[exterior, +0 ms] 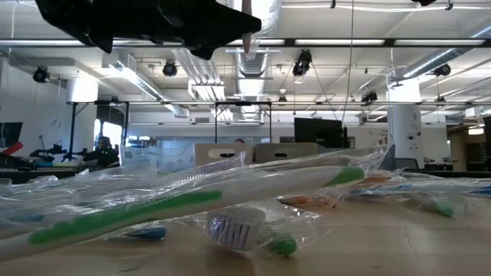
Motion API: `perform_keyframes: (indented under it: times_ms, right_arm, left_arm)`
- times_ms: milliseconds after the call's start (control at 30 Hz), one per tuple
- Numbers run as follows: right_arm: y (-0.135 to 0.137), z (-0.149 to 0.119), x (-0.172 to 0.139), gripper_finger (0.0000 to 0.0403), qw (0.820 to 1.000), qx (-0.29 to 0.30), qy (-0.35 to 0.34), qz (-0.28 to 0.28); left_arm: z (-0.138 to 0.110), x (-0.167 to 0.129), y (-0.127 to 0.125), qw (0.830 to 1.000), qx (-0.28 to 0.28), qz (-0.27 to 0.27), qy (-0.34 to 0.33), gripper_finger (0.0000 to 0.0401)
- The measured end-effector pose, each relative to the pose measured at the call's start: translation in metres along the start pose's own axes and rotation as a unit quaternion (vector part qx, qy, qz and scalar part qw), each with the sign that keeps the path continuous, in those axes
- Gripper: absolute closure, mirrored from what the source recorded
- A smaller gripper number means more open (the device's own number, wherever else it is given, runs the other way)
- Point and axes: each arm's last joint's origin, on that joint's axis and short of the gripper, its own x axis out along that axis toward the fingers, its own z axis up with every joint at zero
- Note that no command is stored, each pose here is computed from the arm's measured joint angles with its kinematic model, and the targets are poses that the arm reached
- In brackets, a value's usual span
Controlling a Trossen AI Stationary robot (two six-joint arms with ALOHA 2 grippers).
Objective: Pick & Place Toothbrushes
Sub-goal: Put the orange toothbrush into the white bin
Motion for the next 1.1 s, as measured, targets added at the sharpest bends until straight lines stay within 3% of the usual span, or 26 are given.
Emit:
perform_keyframes:
  times_ms: [300, 600, 833, 1100]
  right_arm:
    - [0.0, -0.001, 0.0, 0.0368, 1.0, -0.005, 0.007, -0.002]
    - [-0.007, 0.002, -0.005, 0.0279, 0.995, -0.006, 0.067, -0.069]
    - [-0.021, 0.014, -0.024, 0.0196, 0.986, 0.043, 0.147, -0.063]
    - [-0.038, 0.023, -0.055, 0.0151, 0.958, 0.125, 0.244, -0.081]
  left_arm:
    - [-0.001, 0.0, 0.0, 1.0, -0.001, -0.002, 0.004, 0.0373]
    - [-0.002, -0.002, 0.001, 1.0, -0.01, 0.005, 0.019, 0.0372]
    - [0.006, -0.01, 0.007, 0.996, -0.01, 0.08, 0.041, 0.0371]
    - [0.019, -0.021, 0.021, 0.978, -0.012, 0.199, 0.056, 0.037]
